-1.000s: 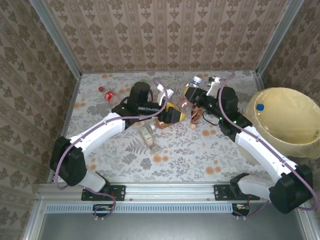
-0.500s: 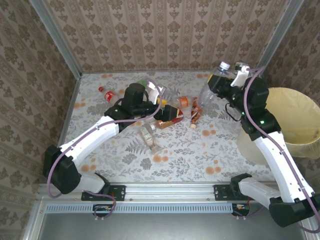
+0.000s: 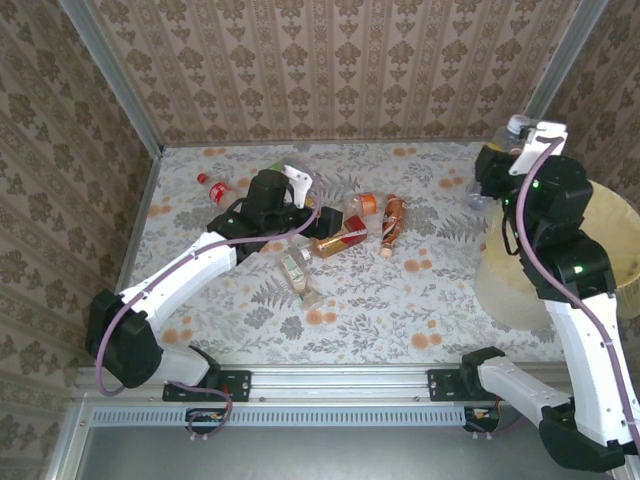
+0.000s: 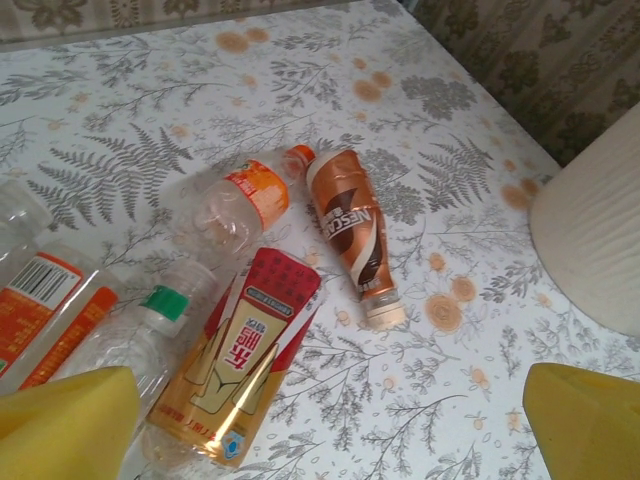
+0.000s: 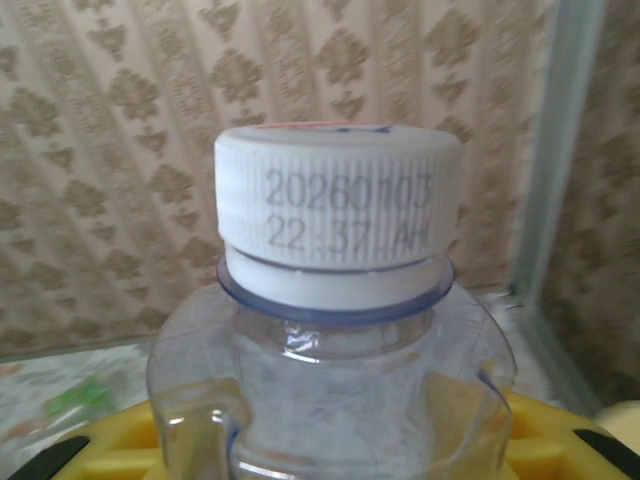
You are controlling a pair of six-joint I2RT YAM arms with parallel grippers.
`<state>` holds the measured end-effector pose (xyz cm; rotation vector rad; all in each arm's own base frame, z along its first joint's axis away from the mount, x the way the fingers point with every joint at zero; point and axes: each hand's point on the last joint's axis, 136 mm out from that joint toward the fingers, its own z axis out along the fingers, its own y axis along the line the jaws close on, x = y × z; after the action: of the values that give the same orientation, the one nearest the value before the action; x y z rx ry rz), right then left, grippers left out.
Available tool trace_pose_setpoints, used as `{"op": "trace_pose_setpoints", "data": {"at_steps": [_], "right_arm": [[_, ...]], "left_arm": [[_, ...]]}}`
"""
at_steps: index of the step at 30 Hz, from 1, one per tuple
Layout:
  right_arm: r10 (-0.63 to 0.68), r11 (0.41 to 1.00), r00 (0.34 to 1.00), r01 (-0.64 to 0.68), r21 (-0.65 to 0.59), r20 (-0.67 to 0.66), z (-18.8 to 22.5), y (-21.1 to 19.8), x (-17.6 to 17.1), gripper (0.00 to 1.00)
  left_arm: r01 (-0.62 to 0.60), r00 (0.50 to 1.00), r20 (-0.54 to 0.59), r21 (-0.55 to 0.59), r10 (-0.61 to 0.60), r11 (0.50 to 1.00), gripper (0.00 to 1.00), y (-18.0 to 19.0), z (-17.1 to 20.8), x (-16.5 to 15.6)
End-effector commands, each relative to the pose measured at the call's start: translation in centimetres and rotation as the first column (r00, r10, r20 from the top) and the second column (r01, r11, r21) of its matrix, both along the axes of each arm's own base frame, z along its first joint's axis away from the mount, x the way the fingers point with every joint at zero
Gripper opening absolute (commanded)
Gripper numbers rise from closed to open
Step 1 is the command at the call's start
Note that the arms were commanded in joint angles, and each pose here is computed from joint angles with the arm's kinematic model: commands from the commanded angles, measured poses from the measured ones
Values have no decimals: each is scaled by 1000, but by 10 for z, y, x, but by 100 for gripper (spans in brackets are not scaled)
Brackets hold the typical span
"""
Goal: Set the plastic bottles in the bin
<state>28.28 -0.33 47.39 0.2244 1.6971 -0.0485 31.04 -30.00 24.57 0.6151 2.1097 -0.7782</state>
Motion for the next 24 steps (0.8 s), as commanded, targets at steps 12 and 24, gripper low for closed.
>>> {"op": "trace_pose_setpoints", "data": {"at_steps": [12, 24], "right_arm": [[-588, 788, 762, 465, -403, -270, -29, -128, -42, 40], [-637, 762, 505, 530, -373, -583, -124, -179, -78, 43]], "left_arm": [[-81, 994, -76, 41, 84, 996, 100, 7, -23, 12], [-189, 970, -144, 50, 195, 981, 100, 13, -37, 29]]}}
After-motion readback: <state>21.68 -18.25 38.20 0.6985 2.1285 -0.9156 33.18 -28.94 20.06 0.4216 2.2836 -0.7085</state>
